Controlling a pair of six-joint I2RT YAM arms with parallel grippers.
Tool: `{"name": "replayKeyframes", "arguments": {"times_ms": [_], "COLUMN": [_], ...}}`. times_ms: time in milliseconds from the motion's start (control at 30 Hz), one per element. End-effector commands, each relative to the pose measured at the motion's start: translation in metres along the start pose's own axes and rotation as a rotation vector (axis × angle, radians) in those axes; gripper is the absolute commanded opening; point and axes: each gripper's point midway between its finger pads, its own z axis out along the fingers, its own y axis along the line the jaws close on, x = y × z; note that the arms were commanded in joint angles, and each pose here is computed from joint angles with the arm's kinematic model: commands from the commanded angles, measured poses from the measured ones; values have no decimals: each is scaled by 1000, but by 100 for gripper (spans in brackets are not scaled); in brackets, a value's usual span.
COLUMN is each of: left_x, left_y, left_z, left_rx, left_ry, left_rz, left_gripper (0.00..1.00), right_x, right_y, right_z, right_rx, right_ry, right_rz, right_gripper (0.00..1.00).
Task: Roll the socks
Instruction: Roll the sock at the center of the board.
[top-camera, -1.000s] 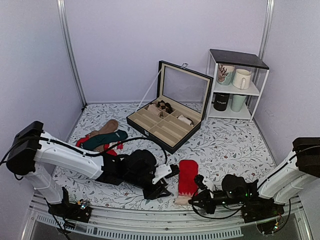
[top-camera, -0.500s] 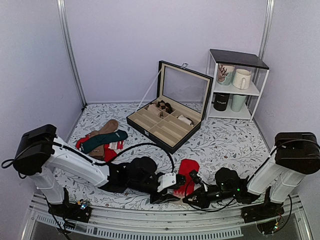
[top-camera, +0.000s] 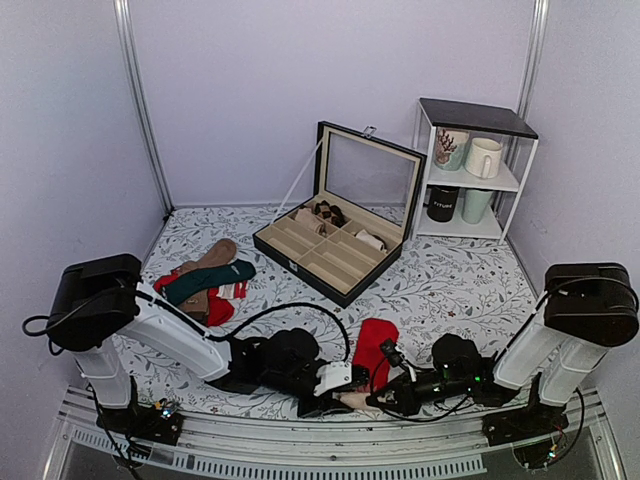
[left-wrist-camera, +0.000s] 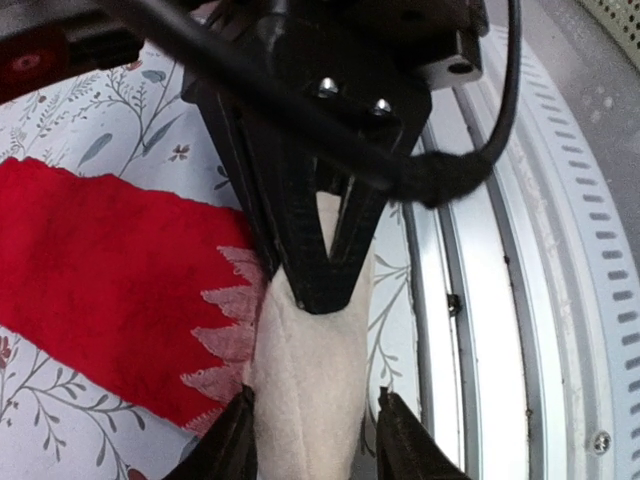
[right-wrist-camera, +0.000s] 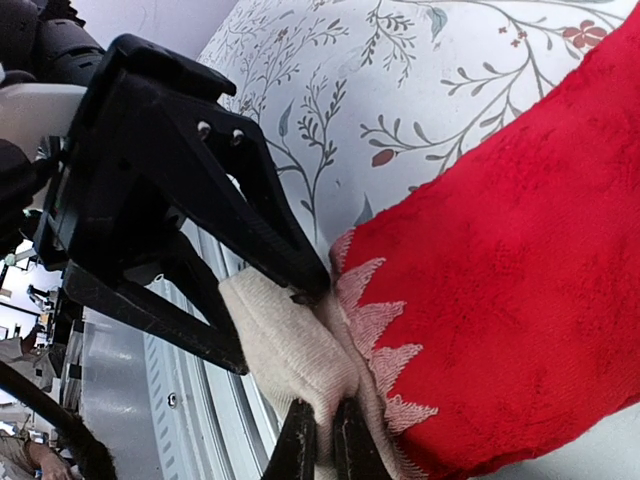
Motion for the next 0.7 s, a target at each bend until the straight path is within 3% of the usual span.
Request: {"name": "replayKeyframes", "arguments": {"times_ms": [0, 200, 433, 500, 667], "left_x": [9, 4, 6, 13, 37], "left_y": [-13, -17, -23, -25, -30], "left_z": [6, 7, 11, 14, 17], "left_rx": [51, 76, 115, 132, 179], "left_ry": [10, -11, 13, 52, 148], "left_rz": [-17, -23, -39, -69, -218], "left_gripper": [37, 26, 0, 0, 0], "right_x": [63, 67, 67, 66, 50], "right_y": [-43, -45, -46, -45, -41], "right_z": [-12, -13, -13, -13, -18], "right_rx": [145, 146, 152, 150, 168], "right_ry": [208, 216, 213, 208, 159], "right_rz": [119, 135, 142, 140, 97], "right_gripper": [0, 0, 0, 0, 23]}}
